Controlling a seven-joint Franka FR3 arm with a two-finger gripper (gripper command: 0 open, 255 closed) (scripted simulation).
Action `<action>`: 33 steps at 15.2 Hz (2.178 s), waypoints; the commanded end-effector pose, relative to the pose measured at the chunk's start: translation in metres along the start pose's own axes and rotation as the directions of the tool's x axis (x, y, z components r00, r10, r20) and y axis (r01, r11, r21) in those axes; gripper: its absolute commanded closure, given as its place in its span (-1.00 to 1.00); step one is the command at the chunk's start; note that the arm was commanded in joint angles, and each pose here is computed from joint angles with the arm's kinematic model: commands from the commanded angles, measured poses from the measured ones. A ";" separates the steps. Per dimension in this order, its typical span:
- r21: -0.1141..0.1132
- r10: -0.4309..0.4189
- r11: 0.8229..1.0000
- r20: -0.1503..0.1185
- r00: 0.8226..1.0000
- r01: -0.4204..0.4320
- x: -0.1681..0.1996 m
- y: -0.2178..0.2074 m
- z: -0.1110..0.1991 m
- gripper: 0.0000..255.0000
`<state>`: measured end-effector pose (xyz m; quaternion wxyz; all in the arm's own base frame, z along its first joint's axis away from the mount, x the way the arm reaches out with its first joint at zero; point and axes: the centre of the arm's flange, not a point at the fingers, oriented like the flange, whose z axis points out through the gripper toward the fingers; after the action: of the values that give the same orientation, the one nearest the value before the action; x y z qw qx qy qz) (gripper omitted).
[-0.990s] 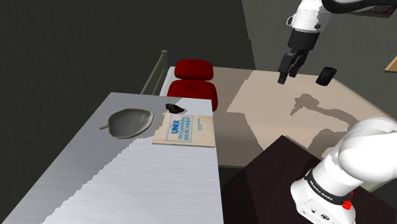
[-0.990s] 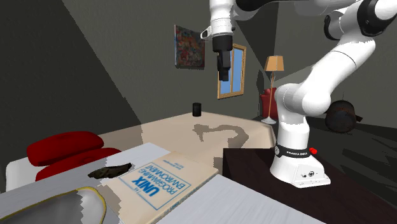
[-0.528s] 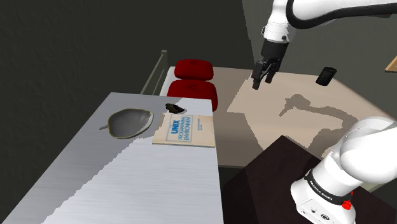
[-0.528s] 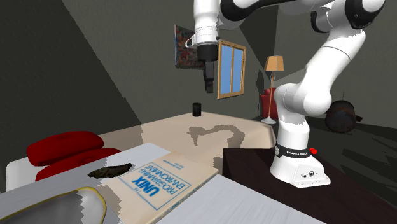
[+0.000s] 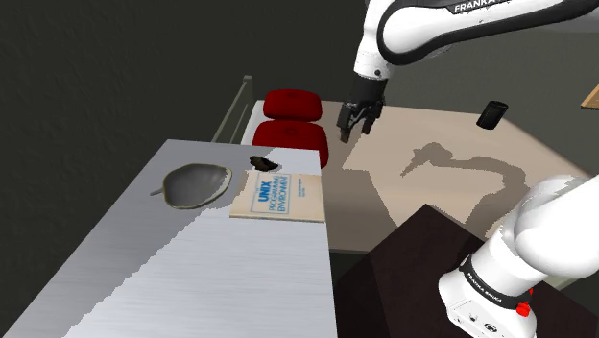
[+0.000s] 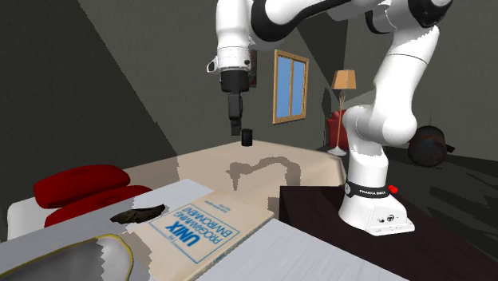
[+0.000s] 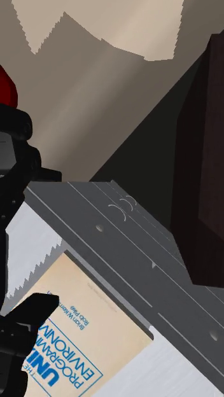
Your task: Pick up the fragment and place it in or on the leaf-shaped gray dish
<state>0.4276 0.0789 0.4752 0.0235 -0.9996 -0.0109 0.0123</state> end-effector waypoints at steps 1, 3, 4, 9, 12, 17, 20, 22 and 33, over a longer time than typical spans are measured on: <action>0.009 0.002 1.000 -0.007 1.000 -0.002 0.019 -0.018 0.011 -1.00; 0.017 0.005 1.000 -0.012 1.000 -0.004 0.038 -0.031 0.021 -1.00; 0.021 0.006 1.000 -0.014 1.000 -0.005 0.047 -0.038 0.026 -1.00; 0.040 0.011 0.999 -0.027 1.000 -0.010 0.094 -0.071 0.052 -1.00; 0.052 0.015 0.999 -0.035 0.999 -0.013 0.122 -0.092 0.066 -1.00; 0.072 0.021 0.997 -0.048 0.999 -0.018 0.170 -0.126 0.090 -1.00; 0.082 0.025 0.996 -0.055 0.998 -0.020 0.195 -0.144 0.102 -1.00; 0.082 0.025 0.996 -0.055 0.998 -0.020 0.196 -0.145 0.112 -1.00; 0.082 0.025 0.996 -0.055 0.998 -0.020 0.198 -0.147 0.141 -1.00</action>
<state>0.6183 0.2369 0.3362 0.0644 -0.9978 0.0014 -0.0149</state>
